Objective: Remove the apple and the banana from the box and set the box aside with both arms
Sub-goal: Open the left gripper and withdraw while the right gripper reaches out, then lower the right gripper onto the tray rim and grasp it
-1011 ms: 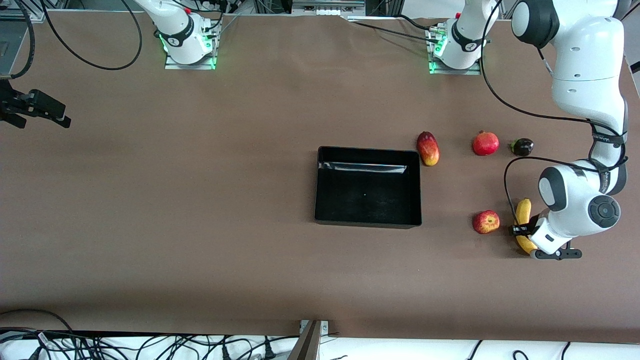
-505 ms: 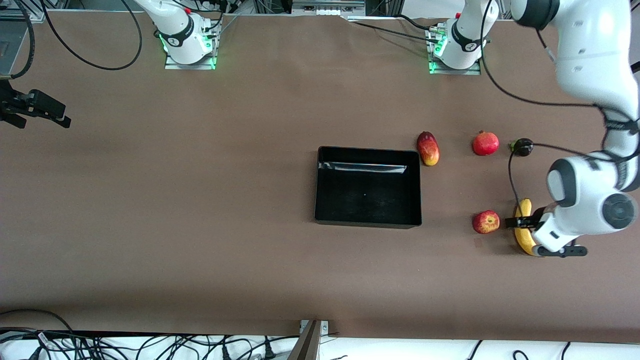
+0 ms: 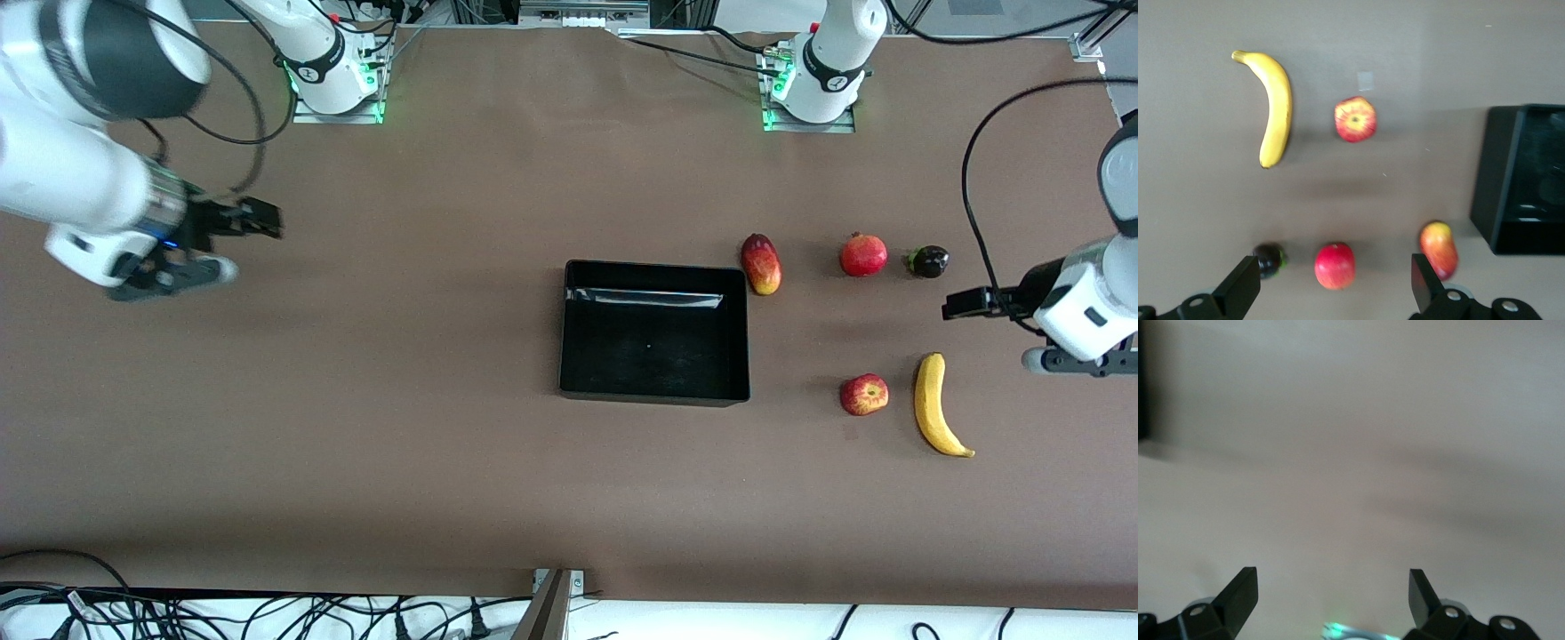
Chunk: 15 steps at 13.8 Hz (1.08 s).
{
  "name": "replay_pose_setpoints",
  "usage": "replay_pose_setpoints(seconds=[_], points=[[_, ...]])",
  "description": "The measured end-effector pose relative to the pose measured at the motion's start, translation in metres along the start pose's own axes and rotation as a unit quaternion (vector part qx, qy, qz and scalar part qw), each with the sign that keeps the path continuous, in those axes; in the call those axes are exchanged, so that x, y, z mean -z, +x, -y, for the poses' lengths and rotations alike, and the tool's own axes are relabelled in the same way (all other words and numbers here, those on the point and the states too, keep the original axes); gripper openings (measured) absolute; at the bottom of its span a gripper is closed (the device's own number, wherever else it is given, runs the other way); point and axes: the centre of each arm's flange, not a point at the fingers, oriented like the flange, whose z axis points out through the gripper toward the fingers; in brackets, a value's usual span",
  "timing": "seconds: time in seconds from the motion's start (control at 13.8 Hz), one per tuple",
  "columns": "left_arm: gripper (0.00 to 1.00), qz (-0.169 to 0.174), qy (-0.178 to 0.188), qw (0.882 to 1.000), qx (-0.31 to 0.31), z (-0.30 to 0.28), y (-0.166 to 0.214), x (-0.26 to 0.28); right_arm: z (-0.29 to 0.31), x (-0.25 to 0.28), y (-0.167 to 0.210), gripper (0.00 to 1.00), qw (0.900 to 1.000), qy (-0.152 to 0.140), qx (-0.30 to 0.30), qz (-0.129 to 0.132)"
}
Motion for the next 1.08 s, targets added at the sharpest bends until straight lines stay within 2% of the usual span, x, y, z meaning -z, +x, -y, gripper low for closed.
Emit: replay_pose_setpoints(seconds=[0.14, 0.22, 0.36, 0.58, 0.79, 0.87, 1.08], points=[[1.00, -0.011, -0.005, 1.000, -0.006, -0.010, -0.023, 0.033, 0.025, -0.021, 0.018, 1.00, 0.998, 0.048, -0.028, -0.002], [1.00, -0.019, -0.008, 1.000, -0.007, -0.010, -0.037, 0.048, 0.044, -0.029, 0.028, 1.00, 0.998, 0.054, -0.034, -0.017], [1.00, -0.037, -0.015, 0.999, -0.008, -0.007, -0.063, 0.072, 0.102, -0.048, 0.042, 1.00, 0.995, 0.059, -0.070, -0.045], [1.00, -0.052, -0.011, 0.999, -0.003, -0.008, -0.092, 0.092, 0.189, -0.098, 0.053, 1.00, 0.991, 0.062, -0.099, -0.065], [1.00, -0.054, -0.004, 0.999, -0.001, -0.017, -0.098, 0.093, 0.260, -0.156, 0.066, 1.00, 0.984, 0.079, -0.112, -0.113], [1.00, -0.054, -0.004, 0.999, -0.001, -0.018, -0.099, 0.094, 0.275, -0.174, 0.068, 1.00, 0.982, 0.078, -0.118, -0.125], [1.00, -0.056, 0.000, 0.998, -0.002, -0.022, -0.102, 0.096, 0.313, -0.227, 0.065, 1.00, 0.981, 0.051, -0.119, -0.145]])
